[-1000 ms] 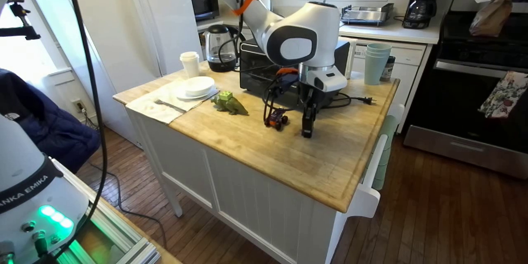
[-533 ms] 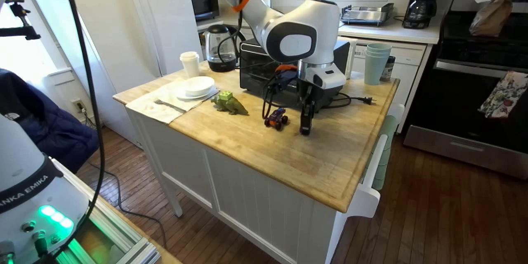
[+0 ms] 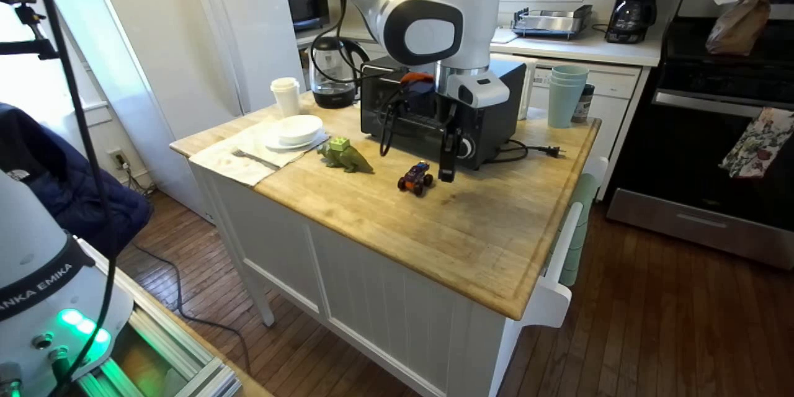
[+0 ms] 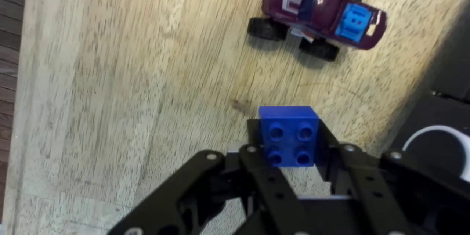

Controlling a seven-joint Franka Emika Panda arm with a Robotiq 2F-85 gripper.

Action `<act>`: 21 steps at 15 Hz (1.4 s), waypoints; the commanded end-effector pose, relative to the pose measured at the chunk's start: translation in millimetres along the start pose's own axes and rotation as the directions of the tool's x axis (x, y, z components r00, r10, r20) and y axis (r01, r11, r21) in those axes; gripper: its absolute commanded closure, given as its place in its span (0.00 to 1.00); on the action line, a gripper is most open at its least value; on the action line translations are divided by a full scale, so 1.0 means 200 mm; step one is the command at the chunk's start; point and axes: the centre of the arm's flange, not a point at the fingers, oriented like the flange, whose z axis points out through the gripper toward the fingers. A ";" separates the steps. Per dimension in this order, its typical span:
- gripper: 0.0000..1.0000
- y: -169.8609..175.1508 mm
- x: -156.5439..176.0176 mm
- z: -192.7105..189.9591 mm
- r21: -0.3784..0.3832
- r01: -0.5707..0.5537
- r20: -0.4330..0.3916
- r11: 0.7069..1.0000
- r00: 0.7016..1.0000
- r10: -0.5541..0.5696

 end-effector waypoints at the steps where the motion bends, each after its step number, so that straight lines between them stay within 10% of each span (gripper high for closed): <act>1: 0.89 0.08 -0.22 -0.09 -0.008 -0.015 0.023 1.000 1.000 0.015; 5: 0.89 0.11 -0.39 -0.12 -0.017 -0.029 0.058 0.999 0.998 0.030; 6: 0.64 0.04 -0.26 -0.05 -0.012 -0.009 0.047 1.000 0.999 0.009; 16: 0.64 0.08 -0.33 -0.07 -0.012 -0.020 0.063 1.000 0.998 0.021; 17: 0.89 0.08 -0.33 -0.07 -0.012 -0.020 0.063 1.000 0.998 0.021; 21: 0.89 0.01 -0.48 -0.14 0.000 0.015 -0.004 1.000 1.000 -0.015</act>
